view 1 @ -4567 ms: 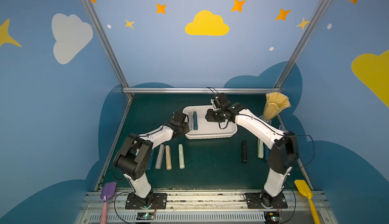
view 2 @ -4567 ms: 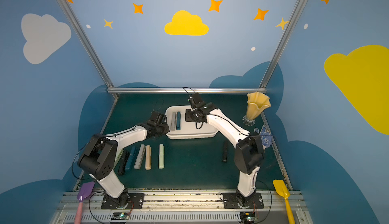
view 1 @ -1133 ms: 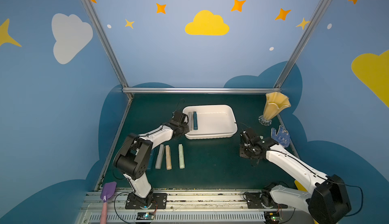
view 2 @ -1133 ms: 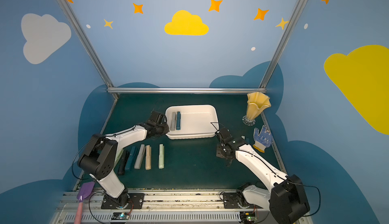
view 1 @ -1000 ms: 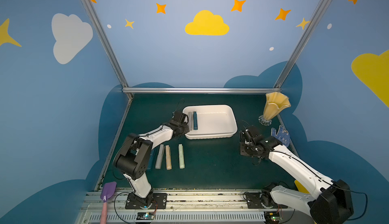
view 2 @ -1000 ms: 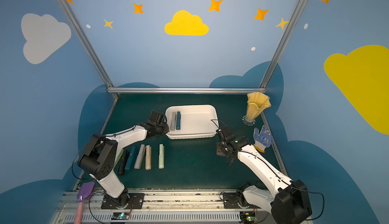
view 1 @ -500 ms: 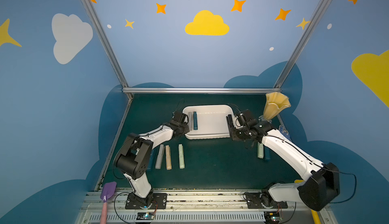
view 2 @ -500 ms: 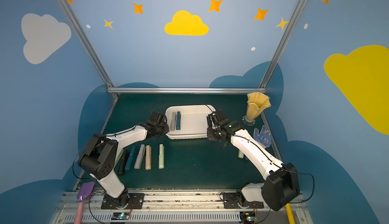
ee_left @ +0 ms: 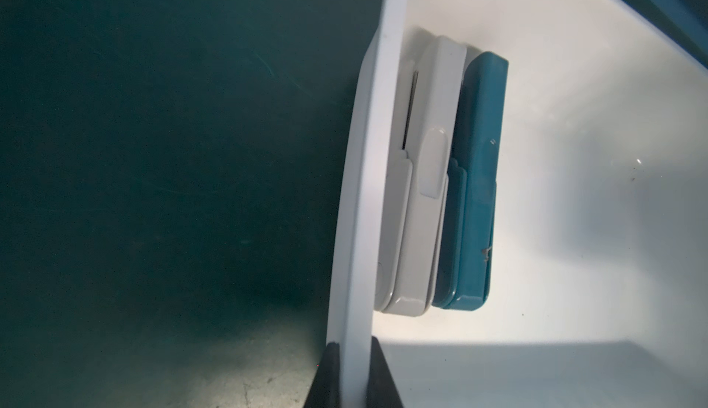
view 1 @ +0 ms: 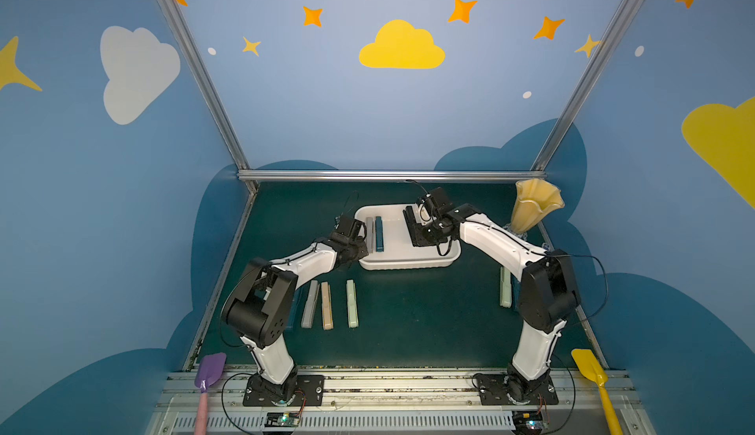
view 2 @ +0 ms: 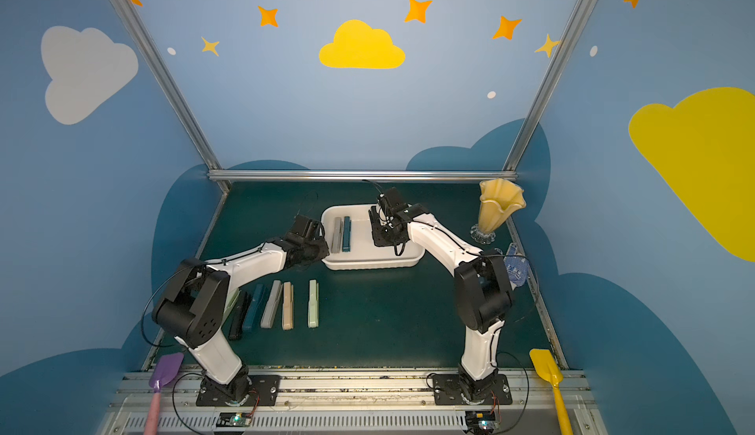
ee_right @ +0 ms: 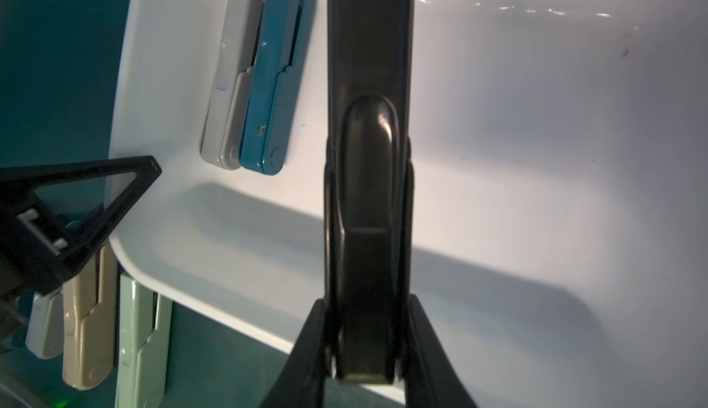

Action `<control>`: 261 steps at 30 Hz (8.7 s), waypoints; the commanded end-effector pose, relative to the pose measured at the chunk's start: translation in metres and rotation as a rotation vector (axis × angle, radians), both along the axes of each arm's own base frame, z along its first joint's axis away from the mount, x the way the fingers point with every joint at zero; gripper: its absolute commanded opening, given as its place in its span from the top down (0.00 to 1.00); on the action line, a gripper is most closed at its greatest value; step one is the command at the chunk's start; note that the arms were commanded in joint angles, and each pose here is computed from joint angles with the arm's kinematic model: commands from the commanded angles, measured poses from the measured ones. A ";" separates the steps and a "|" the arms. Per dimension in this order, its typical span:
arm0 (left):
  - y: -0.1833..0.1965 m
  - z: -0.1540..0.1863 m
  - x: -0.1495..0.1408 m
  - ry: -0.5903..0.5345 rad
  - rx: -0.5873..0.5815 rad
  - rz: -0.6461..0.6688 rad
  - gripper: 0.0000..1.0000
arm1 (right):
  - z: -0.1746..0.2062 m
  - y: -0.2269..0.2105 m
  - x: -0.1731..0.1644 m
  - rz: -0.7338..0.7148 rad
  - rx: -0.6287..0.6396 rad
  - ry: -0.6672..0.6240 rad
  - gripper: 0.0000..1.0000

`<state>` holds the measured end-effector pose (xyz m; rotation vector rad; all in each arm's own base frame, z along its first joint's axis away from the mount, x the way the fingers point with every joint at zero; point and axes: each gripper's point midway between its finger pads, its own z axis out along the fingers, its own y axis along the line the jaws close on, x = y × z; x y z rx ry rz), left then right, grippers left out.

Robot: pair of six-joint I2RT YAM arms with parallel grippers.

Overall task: Put the pruning pliers into the storage box
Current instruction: Place the pruning pliers in the storage box, then pick up the pruning pliers from the center of the board.

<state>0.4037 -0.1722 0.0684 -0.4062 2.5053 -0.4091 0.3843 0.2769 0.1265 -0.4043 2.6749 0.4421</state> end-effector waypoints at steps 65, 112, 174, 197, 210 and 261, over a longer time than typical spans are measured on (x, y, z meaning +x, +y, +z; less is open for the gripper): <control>-0.009 0.020 0.005 -0.067 -0.024 -0.005 0.87 | -0.084 0.083 0.041 -0.103 0.049 0.129 0.68; -0.007 0.031 0.007 -0.099 -0.015 -0.012 0.87 | 0.062 -0.200 -0.079 -0.498 -0.187 0.002 0.53; 0.002 0.027 0.009 -0.088 -0.036 0.006 0.87 | -0.079 -0.288 -0.135 -0.799 -0.103 0.289 0.39; 0.005 0.030 0.011 -0.092 -0.026 0.009 0.88 | -0.088 -0.273 -0.122 -0.675 -0.102 0.343 0.51; 0.005 0.033 0.009 -0.102 -0.033 0.006 0.88 | -0.094 -0.263 -0.142 -0.730 -0.122 0.380 0.53; 0.004 0.031 0.008 -0.100 -0.037 -0.001 0.88 | -0.064 -0.250 -0.133 -0.591 -0.260 0.277 0.89</control>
